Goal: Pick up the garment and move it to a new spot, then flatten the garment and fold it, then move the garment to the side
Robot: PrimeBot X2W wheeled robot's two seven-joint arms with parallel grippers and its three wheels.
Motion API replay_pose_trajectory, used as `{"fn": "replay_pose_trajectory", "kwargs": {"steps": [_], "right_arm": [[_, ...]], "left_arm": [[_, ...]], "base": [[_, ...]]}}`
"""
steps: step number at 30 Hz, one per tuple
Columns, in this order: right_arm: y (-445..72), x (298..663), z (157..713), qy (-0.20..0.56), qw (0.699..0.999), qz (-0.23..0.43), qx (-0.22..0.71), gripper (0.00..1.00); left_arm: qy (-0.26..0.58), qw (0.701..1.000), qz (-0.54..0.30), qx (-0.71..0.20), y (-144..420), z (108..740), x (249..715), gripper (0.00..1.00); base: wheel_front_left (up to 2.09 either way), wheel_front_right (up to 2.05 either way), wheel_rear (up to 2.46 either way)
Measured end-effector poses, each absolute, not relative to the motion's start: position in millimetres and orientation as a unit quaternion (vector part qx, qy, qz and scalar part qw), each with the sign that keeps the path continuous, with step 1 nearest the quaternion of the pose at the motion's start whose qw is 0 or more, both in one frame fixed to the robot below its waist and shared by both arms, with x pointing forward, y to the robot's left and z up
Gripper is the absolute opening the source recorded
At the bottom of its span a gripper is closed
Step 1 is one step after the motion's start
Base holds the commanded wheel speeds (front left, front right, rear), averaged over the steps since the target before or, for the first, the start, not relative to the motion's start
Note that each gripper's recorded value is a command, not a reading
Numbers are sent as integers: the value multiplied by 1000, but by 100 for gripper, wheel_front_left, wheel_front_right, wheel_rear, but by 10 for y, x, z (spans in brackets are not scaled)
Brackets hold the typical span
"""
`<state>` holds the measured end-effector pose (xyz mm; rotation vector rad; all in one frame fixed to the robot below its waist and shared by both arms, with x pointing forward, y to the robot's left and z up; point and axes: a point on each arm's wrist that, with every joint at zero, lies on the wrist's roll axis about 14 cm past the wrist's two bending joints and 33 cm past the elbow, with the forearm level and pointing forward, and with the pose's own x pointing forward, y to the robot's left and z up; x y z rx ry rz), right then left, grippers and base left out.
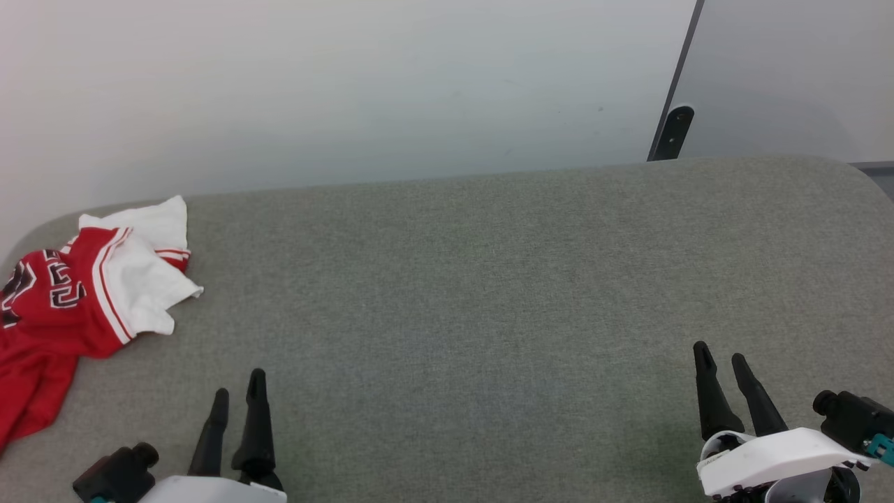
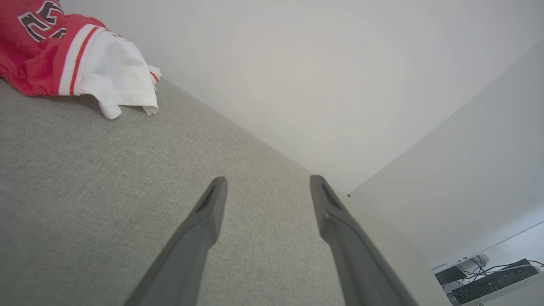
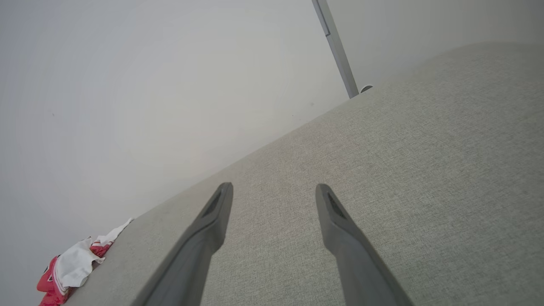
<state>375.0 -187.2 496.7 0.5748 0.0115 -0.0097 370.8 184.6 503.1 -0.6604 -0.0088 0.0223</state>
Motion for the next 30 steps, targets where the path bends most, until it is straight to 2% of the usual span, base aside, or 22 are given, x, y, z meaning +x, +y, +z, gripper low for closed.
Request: {"fn": "replay_pose_trajectory", "kwargs": {"steps": [14, 30], "right_arm": [[-1879, 3707, 5000, -6, 979, 0, 205, 100], [-1874, 3671, 5039, -18, 992, 9, 122, 100]], "left_arm": [[-35, 973, -12, -230, 1753, 5204, 3703, 100], [-63, 987, -36, -143, 1703, 5337, 3689, 100]], "base": [[0, 0, 0], [0, 0, 0]]}}
